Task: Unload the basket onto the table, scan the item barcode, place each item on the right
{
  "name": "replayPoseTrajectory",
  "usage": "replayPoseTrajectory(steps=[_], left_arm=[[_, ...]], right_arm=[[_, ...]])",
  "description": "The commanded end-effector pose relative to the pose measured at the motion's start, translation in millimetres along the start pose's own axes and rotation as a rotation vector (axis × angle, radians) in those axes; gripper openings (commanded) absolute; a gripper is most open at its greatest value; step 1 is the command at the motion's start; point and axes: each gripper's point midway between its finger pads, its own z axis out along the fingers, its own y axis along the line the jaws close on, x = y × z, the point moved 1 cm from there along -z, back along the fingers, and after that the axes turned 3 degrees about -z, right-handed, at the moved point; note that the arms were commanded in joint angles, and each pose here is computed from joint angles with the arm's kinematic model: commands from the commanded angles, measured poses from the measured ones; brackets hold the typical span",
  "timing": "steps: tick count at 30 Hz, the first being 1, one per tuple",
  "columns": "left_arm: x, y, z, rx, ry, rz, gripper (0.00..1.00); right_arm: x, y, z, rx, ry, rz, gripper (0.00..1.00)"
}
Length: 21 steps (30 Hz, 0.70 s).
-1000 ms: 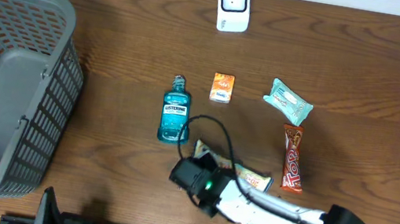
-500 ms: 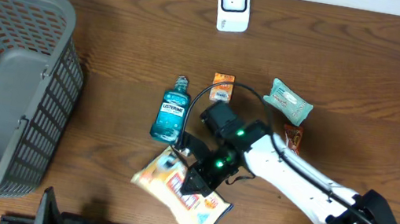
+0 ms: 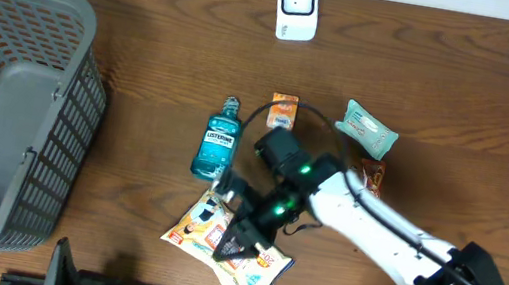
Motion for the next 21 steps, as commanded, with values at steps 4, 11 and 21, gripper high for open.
replayPoseTrajectory(steps=[4, 11, 21], left_arm=[[-1.3, -1.1, -2.2, 0.004, -0.005, -0.003, 1.00], [-1.5, -1.1, -2.2, 0.004, -0.006, -0.003, 1.00], [-1.5, -1.1, -2.2, 0.004, -0.006, -0.003, 1.00]], right_arm=[[15.8, -47.5, 17.2, 0.608, 0.142, 0.064, 0.68], [17.3, -53.3, 36.8, 0.921, 0.184, -0.088, 0.99], [58.3, -99.7, 76.0, 1.001, 0.386, -0.053, 0.97]])
